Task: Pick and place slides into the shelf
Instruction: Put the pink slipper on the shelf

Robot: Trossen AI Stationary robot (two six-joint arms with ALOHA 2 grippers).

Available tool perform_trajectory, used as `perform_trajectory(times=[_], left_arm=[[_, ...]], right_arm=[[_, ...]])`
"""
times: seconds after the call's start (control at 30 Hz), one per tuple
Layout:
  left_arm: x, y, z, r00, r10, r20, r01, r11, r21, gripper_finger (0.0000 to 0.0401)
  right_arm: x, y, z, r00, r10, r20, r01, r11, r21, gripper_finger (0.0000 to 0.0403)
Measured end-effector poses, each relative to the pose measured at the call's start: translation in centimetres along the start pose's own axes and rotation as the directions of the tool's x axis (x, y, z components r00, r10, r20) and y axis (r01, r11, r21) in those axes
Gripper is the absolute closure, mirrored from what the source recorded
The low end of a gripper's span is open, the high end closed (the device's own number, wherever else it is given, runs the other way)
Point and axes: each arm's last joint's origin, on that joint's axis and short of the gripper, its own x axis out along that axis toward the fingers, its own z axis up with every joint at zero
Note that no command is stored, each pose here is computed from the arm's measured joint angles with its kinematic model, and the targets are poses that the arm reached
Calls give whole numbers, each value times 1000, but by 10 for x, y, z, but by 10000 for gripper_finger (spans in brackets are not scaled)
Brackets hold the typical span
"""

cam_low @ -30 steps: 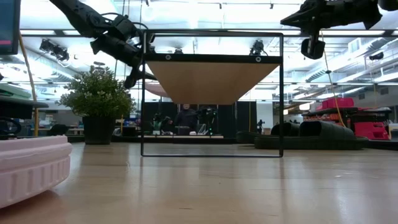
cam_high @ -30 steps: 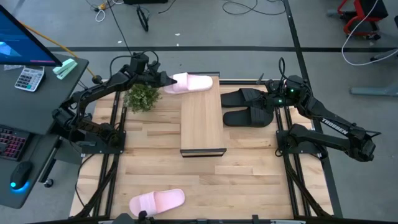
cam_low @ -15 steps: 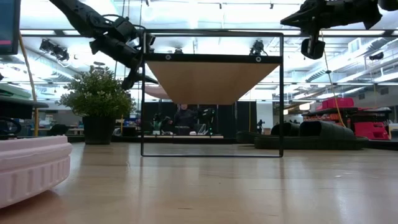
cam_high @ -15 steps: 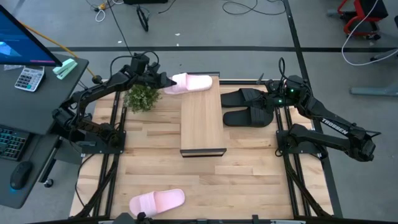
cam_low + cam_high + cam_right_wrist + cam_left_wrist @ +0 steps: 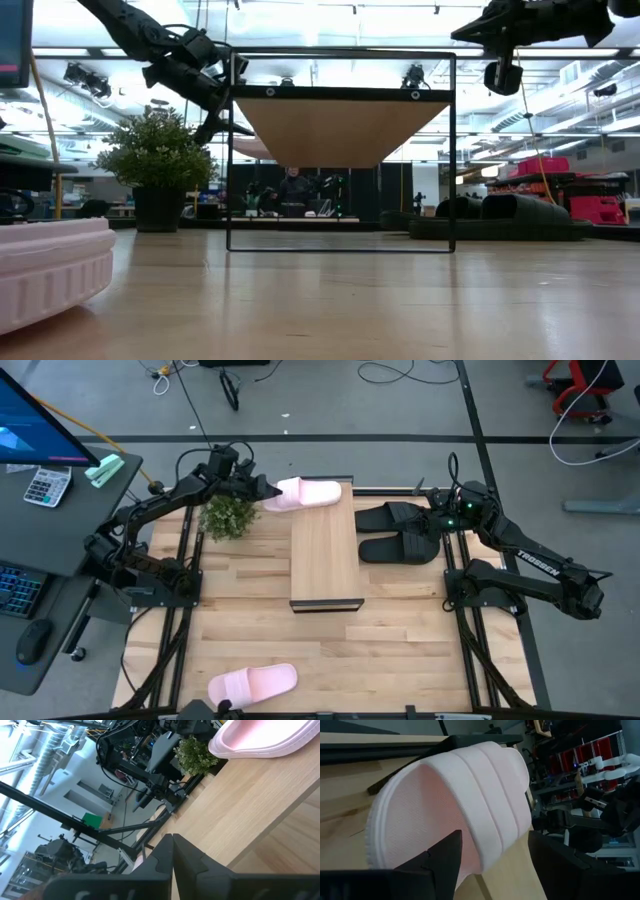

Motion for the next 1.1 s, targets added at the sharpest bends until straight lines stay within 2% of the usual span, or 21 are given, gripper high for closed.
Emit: perform_trajectory(times=[0.3, 0.77, 1.0, 1.1], left_arm=[[0, 1, -2, 1000, -10, -30, 10, 1000, -11, 172], [-16, 4, 4, 1000, -11, 3, 11, 1000, -27, 173], [-22, -5, 5, 999, -33, 20, 33, 999, 17, 183], [-28, -17, 13, 997, -60, 48, 57, 996, 65, 186]], right_arm=[[0, 0, 0, 1000, 0, -1, 0, 1000, 4, 390], [0, 0, 0, 1000, 0, 0, 0, 1000, 4, 389], [0, 0, 0, 1000, 0, -1, 0, 1000, 4, 388], [0, 0, 0, 1000, 0, -1, 0, 1000, 3, 389]])
